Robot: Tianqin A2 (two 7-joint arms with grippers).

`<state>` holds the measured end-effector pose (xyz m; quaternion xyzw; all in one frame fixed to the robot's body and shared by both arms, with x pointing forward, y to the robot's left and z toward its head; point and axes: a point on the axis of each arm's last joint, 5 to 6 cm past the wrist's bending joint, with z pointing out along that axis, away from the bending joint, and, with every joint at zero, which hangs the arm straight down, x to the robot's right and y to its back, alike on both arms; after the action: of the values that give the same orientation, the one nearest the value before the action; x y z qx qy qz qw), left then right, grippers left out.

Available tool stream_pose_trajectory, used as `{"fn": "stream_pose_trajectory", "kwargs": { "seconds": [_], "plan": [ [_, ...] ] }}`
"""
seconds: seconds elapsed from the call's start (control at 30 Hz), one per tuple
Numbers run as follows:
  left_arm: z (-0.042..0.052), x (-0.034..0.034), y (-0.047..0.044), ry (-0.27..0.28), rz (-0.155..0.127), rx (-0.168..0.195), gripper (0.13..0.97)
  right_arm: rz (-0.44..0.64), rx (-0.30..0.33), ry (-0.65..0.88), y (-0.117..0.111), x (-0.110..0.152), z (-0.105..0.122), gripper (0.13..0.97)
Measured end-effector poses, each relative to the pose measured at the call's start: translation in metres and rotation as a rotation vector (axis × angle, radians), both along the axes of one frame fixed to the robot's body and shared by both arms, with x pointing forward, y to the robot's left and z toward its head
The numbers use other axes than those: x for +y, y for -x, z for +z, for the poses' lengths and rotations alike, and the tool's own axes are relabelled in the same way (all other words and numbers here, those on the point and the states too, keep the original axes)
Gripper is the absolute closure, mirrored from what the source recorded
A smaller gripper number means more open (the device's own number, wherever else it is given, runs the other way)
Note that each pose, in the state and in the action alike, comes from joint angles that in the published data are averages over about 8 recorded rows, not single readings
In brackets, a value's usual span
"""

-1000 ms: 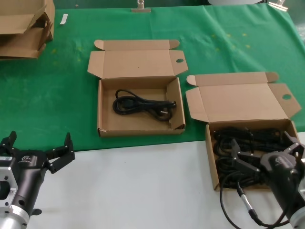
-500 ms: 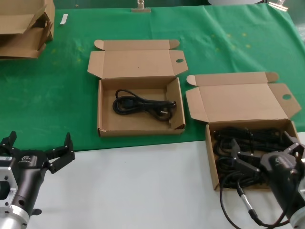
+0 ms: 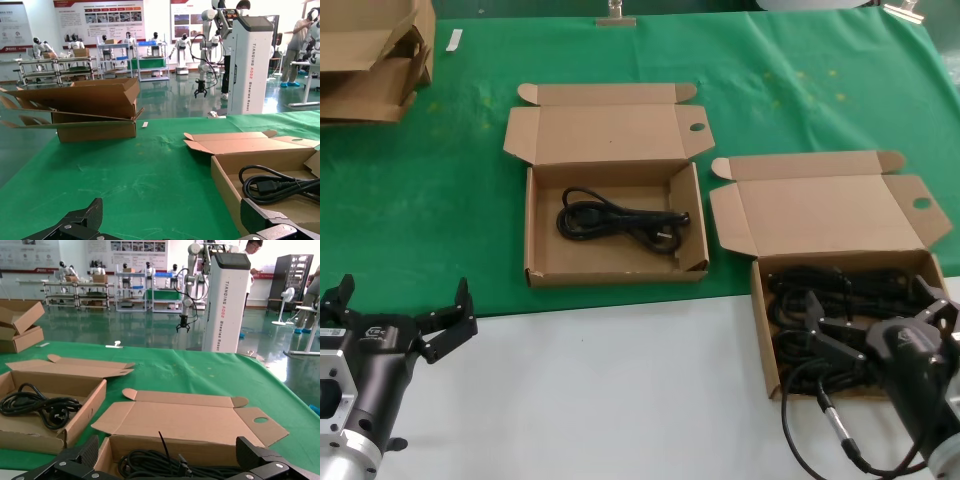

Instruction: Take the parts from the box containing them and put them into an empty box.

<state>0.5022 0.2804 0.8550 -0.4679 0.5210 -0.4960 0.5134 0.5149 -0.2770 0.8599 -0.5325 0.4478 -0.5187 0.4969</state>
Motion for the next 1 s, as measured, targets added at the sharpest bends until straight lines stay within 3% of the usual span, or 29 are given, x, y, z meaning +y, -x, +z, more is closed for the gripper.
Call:
{"fn": "stream_pose_trajectory", "kwargs": {
  "seconds": [1.0],
  "plan": [
    [0.0, 0.0, 0.0, 0.0, 0.0, 0.0, 0.132, 0.0, 0.0, 0.0, 0.0, 0.0, 0.0, 0.13]
  ]
}}
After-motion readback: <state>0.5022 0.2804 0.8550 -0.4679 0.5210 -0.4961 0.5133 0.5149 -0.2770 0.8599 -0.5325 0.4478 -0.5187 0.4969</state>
